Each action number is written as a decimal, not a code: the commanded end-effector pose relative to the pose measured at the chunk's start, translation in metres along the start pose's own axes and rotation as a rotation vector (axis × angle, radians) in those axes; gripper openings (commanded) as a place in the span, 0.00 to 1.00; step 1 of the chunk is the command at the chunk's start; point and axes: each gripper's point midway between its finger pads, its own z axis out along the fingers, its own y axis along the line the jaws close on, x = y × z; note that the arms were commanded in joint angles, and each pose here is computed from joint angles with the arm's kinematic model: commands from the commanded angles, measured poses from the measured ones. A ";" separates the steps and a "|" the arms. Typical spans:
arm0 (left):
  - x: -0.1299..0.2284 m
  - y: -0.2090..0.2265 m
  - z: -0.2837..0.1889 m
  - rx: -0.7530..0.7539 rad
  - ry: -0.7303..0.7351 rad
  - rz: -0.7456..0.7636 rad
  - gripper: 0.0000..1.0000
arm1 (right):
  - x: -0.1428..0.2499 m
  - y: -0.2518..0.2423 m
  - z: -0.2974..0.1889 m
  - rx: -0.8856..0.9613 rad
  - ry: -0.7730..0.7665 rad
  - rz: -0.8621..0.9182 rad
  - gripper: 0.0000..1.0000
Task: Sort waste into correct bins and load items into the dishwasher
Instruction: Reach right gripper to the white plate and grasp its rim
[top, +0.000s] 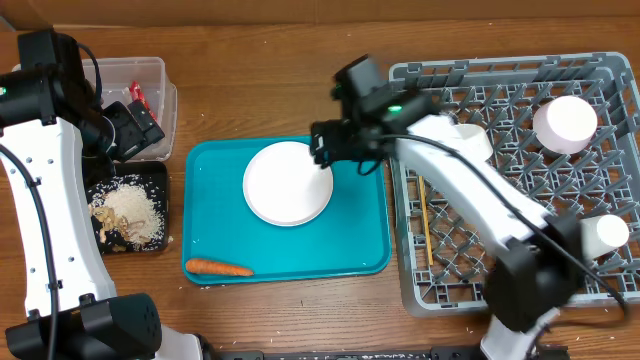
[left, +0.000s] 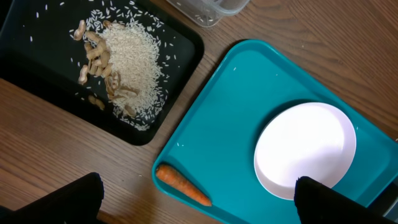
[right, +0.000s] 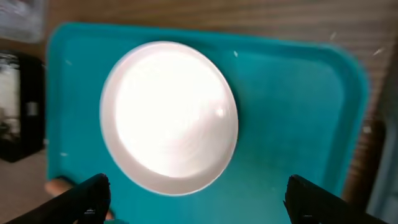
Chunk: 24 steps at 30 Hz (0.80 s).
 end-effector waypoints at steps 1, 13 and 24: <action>-0.001 0.002 -0.001 -0.009 -0.010 0.003 1.00 | 0.001 0.001 0.031 0.028 0.028 0.028 0.88; 0.000 0.003 -0.001 -0.011 -0.008 0.004 1.00 | 0.043 -0.032 0.104 0.145 0.225 0.113 0.66; -0.001 0.002 -0.001 -0.009 -0.011 0.004 1.00 | 0.059 -0.042 0.114 0.182 0.289 0.128 0.10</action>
